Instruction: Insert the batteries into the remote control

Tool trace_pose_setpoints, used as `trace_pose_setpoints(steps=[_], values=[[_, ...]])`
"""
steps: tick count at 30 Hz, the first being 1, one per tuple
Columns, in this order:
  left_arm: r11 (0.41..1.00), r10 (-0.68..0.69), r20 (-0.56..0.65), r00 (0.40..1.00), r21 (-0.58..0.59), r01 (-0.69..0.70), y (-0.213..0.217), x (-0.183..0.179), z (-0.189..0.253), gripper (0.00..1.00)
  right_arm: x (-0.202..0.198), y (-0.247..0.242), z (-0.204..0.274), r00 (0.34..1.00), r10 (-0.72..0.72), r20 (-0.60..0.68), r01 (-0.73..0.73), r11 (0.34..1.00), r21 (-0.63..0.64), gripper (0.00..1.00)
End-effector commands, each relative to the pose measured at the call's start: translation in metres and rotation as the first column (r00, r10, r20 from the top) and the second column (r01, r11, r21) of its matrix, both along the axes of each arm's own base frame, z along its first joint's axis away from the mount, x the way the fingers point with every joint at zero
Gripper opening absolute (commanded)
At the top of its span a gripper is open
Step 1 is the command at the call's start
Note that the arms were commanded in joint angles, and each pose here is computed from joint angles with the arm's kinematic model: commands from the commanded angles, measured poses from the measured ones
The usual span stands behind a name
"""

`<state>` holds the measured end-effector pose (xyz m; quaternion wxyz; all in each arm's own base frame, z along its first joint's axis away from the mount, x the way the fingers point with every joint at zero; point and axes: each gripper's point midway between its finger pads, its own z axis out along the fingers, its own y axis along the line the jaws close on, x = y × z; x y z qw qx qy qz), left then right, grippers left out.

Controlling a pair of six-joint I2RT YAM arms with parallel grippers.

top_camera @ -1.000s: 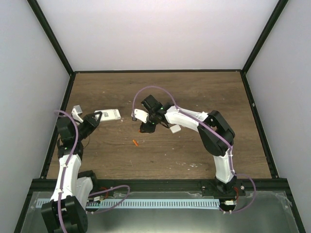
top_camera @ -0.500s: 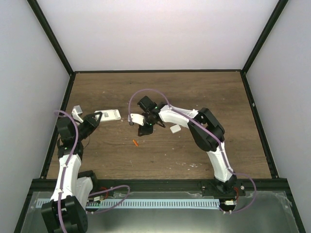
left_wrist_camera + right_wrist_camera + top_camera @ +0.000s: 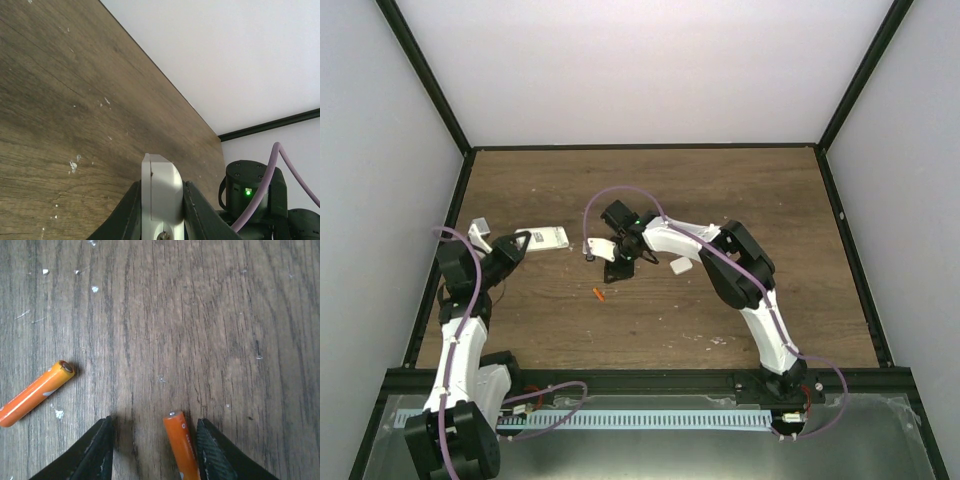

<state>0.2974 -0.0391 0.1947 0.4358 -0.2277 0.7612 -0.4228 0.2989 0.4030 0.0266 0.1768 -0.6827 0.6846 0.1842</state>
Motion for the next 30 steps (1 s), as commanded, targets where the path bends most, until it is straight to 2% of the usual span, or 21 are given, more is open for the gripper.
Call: trace_pose_setpoints(steps=[1, 7, 12, 23, 30], values=[[1.0, 0.001, 0.033, 0.999, 0.022, -0.001, 0.002, 0.002, 0.008, 0.0, 0.006, 0.002, -0.004, 1.0, -0.002, 0.0, 0.002, 1.0, -0.012, 0.37], [1.0, 0.002, 0.034, 0.999, 0.022, -0.003, 0.003, 0.002, 0.009, 0.0, 0.008, 0.002, -0.006, 1.0, -0.008, 0.004, 0.008, 1.0, -0.022, 0.27], [1.0, -0.002, 0.035, 0.999, 0.031, 0.001, 0.002, 0.002, 0.008, 0.0, 0.011, 0.002, -0.005, 1.0, -0.026, 0.01, 0.027, 0.999, -0.03, 0.15], [0.999, -0.007, 0.04, 0.999, 0.035, 0.006, 0.002, 0.001, 0.01, 0.0, 0.012, -0.005, -0.008, 0.998, -0.068, 0.007, 0.068, 0.996, -0.061, 0.01], [0.999, -0.024, 0.052, 0.998, 0.033, 0.022, -0.001, 0.0, 0.013, 0.0, 0.012, -0.003, 0.019, 0.987, -0.154, -0.051, 0.154, 0.988, 0.001, 0.01]])
